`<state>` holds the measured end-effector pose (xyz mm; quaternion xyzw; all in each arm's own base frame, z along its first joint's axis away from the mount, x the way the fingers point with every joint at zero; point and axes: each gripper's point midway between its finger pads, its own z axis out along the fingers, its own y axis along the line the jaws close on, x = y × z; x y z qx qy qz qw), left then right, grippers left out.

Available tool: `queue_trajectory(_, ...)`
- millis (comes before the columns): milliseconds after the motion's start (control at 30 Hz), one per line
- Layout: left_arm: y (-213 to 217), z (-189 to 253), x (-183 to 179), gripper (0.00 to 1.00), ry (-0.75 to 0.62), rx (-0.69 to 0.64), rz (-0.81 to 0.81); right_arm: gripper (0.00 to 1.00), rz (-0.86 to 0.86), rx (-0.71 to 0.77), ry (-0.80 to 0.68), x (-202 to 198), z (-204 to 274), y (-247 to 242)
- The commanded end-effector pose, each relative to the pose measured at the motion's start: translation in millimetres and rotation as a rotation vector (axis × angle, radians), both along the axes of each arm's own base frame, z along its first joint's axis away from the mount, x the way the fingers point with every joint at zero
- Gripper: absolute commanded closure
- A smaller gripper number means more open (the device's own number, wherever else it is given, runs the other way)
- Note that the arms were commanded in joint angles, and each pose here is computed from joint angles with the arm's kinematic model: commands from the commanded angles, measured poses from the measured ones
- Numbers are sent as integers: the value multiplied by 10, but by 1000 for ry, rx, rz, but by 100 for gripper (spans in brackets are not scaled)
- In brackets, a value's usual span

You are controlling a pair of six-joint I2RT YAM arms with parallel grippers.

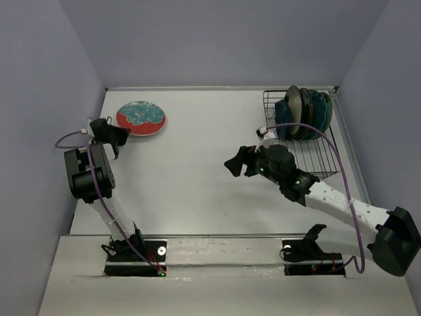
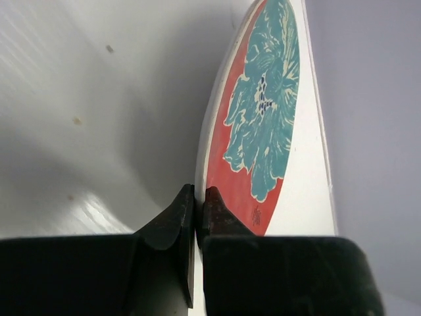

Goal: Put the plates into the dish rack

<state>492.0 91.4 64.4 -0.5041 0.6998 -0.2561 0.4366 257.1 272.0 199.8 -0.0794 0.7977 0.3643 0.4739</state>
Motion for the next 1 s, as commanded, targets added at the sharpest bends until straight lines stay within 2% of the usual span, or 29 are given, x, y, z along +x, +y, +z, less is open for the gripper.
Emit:
queue_trajectory(0,-643,1135,-37,94,-246,87,-229,13,67,72,-44,69,411,266)
queue_trajectory(233,-1524,1959,-686,94,-444,85,-438,8,84,86,-17,116,536,378)
queue_trajectory(433,-2227,1851,-1309,94,-456,31,-643,6,-46,89,35,501,491,101)
queue_trajectory(600,-2551,2090,-1666,94,-553,14,-762,6,-57,138,96,684,446,-166)
queue_trajectory(733,-2777,2291,-1879,94,-609,-12,-865,5,-42,120,111,674,329,-177)
queue_trajectory(967,-2925,2509,-2102,94,-673,-62,-968,7,-13,138,156,671,112,-154)
